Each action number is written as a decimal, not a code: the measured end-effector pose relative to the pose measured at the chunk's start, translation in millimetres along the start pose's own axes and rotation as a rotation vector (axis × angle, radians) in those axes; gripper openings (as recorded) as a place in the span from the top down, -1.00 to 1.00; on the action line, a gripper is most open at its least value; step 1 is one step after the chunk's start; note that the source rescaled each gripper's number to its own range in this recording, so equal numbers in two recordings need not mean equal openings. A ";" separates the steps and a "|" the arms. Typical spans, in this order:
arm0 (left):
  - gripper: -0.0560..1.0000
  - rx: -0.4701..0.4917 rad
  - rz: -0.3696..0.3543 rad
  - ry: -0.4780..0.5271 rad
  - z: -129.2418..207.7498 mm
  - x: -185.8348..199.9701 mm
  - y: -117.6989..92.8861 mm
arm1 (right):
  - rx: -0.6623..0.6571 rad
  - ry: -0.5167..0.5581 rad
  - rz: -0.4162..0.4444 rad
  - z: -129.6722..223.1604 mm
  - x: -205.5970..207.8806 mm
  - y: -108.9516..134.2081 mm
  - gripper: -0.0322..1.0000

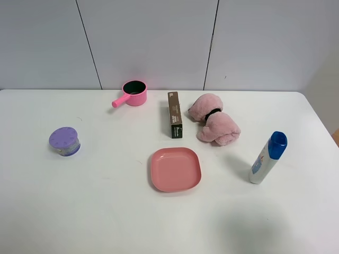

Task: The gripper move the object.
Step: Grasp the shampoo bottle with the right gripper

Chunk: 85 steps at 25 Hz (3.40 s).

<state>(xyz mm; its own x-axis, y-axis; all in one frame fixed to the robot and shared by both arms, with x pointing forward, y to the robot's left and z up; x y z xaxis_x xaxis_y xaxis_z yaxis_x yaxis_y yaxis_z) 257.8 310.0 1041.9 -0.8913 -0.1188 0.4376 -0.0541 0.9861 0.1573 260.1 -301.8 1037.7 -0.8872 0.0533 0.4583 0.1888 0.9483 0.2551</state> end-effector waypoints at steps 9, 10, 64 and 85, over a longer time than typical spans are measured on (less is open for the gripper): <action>-1.00 0.000 0.000 0.000 0.0 0.0 0.0 | 0.000 0.000 0.000 0.0 0.0 0.0 -0.67; -1.00 0.000 0.000 0.000 0.0 0.0 0.0 | 0.000 0.000 0.000 0.0 0.0 0.0 -0.67; -1.00 0.000 -0.001 0.000 0.0 0.0 0.1 | 0.040 0.124 0.059 -82.6 -102.8 25.1 -0.67; -1.00 -0.001 -0.002 0.000 0.0 0.0 0.2 | 0.063 0.263 -0.014 -21.4 -125.5 26.0 -0.62</action>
<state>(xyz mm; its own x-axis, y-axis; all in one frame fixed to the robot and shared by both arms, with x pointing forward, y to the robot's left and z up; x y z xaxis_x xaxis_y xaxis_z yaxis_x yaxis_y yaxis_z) 257.8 310.2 1041.9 -0.8911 -0.1204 0.4375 -0.0552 0.9858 0.1588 385.4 -290.5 1005.0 -0.7483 -0.0352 0.6624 0.1432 0.9665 0.2132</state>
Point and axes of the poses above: a point on each arm's last joint axis where the gripper is mounted, x pointing back along that axis away from the gripper, y along the wrist's bending axis when the last joint is at zero, z = x × y, the point moved 3 cm from there along -x, pointing out along that axis toward the gripper, and after that the axes turned 14 degrees about -x, right-handed, at the moved point
